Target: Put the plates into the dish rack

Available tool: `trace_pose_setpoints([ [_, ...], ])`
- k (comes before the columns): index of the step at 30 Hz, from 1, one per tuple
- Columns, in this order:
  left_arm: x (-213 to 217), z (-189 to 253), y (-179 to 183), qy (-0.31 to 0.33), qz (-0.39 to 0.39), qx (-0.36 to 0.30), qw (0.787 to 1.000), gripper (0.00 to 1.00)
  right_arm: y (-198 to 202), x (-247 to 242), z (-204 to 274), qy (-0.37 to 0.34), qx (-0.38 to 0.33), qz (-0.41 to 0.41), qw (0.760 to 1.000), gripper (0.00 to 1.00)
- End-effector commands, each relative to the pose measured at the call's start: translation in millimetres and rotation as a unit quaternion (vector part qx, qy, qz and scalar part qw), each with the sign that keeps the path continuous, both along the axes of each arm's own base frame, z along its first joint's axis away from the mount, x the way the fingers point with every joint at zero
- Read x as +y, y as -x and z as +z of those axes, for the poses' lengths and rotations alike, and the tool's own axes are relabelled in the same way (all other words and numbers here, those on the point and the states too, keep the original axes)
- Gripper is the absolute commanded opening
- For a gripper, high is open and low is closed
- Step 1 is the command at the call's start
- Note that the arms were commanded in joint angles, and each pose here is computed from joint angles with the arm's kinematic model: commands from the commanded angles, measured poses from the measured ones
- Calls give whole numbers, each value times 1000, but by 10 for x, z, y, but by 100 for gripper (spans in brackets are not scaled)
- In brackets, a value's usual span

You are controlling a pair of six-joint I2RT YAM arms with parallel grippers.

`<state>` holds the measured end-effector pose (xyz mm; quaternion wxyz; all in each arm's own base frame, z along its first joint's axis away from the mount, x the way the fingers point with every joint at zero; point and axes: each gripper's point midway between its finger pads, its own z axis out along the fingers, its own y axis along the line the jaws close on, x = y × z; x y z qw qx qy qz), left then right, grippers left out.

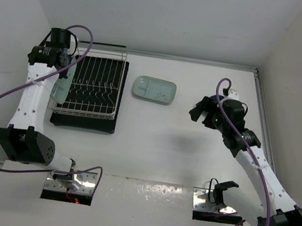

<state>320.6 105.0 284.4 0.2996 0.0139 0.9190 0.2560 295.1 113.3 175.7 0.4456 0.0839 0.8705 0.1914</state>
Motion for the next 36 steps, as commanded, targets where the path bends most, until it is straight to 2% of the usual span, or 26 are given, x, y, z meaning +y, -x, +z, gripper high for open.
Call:
trace_pose_setpoints([
  [1,154,275,-190,-3,30,-81,996,0,2,-71,-41,12,-4,-16,1000,100],
  [9,205,56,-377,-14,29,-65,997,0,22,-75,-98,15,-5,-15,1000,100],
  [13,267,-156,-373,-31,35,-30,998,0,22,-61,-109,13,-2,-12,1000,100],
  [25,297,-209,-404,-77,49,-30,995,0,18,-65,-87,15,-4,-11,1000,100],
  [36,142,-701,-452,-56,12,22,998,0,37,-85,-106,21,-3,-12,1000,100],
])
